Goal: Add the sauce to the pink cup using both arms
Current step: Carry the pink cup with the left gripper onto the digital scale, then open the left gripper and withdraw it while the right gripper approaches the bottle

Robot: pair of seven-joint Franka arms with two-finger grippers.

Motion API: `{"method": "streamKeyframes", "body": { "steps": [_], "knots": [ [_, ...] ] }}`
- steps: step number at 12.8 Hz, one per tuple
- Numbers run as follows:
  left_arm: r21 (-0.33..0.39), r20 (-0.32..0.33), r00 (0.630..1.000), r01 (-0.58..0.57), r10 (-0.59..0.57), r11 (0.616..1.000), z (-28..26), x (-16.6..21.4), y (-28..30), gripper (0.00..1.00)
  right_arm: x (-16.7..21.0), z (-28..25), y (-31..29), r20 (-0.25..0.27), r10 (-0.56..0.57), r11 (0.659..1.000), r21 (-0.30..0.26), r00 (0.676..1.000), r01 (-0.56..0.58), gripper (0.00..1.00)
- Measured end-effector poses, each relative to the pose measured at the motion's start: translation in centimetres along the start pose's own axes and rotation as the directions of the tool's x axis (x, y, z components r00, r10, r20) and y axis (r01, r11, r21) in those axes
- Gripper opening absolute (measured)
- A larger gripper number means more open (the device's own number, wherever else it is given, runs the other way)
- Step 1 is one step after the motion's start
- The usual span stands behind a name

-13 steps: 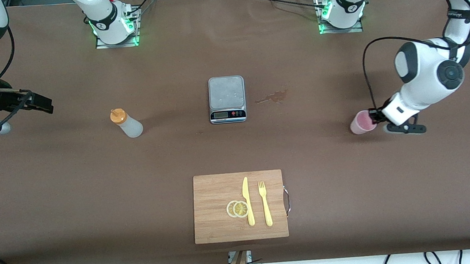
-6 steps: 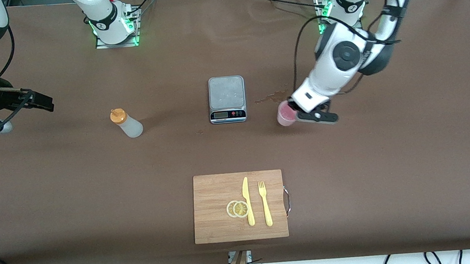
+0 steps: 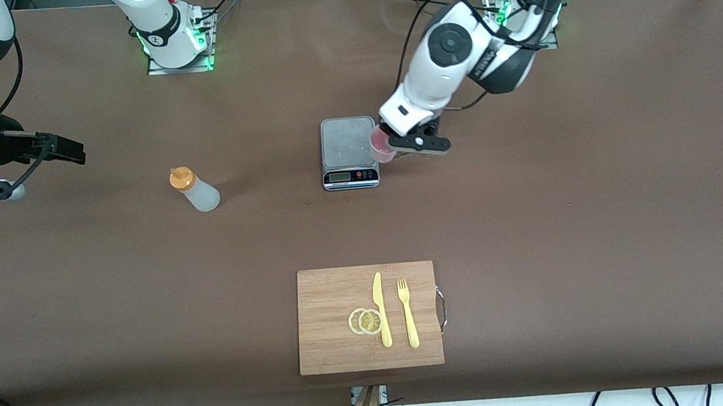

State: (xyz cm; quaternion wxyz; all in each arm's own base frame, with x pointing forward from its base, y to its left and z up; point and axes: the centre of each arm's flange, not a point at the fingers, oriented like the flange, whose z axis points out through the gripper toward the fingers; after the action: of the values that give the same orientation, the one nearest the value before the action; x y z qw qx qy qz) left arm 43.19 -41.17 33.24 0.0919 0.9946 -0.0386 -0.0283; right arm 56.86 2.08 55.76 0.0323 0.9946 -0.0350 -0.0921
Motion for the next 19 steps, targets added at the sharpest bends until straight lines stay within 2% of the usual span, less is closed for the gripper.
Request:
{"method": "streamKeyframes", "body": {
  "steps": [7,11,16,17,19],
  "knots": [
    [-0.028,0.029,0.998,0.049,-0.048,0.998,5.9,-5.3,6.3,0.03,-0.2,0.2,0.1,0.021,0.001,1.000,-0.001,1.000,-0.001,1.00],
    [-0.017,0.040,0.997,0.066,-0.065,0.998,6.8,-5.0,5.7,0.03,-0.2,0.3,-0.5,0.027,-0.006,0.999,0.032,1.000,0.005,1.00],
    [-0.015,0.032,0.996,0.086,-0.085,0.996,6.8,-3.9,5.0,0.03,-0.3,0.3,-1.2,0.031,-0.037,0.999,0.034,0.999,0.036,1.00],
    [-0.015,0.031,0.996,0.088,-0.088,0.996,6.8,-3.7,4.9,0.08,-0.4,0.3,-1.3,0.032,-0.041,0.999,0.034,0.999,0.040,1.00],
    [-0.020,0.025,0.995,0.092,-0.092,0.996,6.6,-3.3,4.9,0.29,-0.4,0.3,-1.4,0.037,-0.045,0.999,0.033,0.998,0.043,1.00]
  ]
}}
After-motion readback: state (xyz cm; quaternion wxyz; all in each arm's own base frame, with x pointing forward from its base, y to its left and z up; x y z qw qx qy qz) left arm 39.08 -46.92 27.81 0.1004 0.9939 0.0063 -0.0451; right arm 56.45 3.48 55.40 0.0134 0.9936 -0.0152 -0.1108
